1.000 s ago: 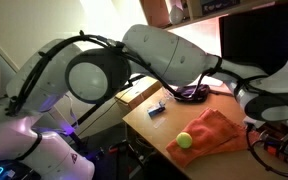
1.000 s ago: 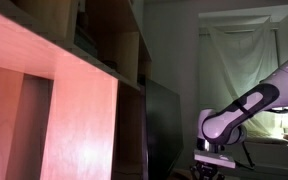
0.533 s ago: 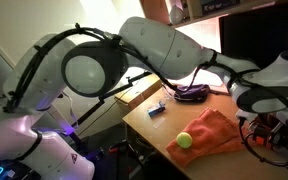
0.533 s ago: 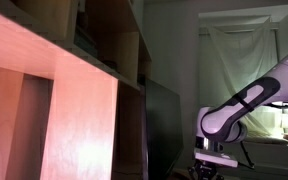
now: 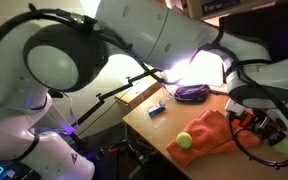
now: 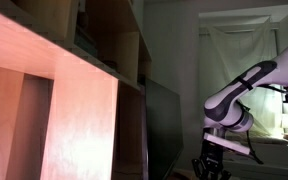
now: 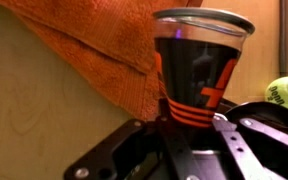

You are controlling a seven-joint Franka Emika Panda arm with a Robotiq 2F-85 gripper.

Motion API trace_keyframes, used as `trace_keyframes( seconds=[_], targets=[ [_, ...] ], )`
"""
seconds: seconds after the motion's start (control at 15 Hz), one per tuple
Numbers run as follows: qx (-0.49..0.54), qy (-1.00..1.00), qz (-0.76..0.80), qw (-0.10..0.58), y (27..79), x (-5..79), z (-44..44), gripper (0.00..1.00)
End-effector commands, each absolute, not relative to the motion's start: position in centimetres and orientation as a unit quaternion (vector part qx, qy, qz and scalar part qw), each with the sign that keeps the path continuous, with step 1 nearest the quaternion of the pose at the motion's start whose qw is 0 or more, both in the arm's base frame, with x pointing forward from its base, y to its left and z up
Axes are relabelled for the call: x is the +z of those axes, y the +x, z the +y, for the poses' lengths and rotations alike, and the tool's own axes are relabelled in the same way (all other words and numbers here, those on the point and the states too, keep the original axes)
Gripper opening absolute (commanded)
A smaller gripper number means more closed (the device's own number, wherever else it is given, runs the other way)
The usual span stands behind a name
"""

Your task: Pick up the can and place it upright on the table

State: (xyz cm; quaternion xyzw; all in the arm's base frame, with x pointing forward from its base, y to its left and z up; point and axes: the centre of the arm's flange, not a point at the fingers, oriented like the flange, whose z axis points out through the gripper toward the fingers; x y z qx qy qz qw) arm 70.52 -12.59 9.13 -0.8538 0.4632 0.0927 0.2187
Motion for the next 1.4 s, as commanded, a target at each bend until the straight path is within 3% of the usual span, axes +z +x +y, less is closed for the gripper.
trace_keyframes(
  seconds=[0.0, 0.73, 1.0, 1.33],
  targets=[
    [0.147, -0.834, 0.44, 0.299, 67.0, 11.8, -13.1, 0.07],
    [0.335, -0.667, 0.437, 0.502, 64.7, 11.9, -16.6, 0.07],
    [0.335, -0.634, 0.463, 0.521, 64.3, 11.2, -17.2, 0.07],
    [0.295, -0.639, 0.511, 0.495, 65.0, 9.0, -18.2, 0.07]
  ],
)
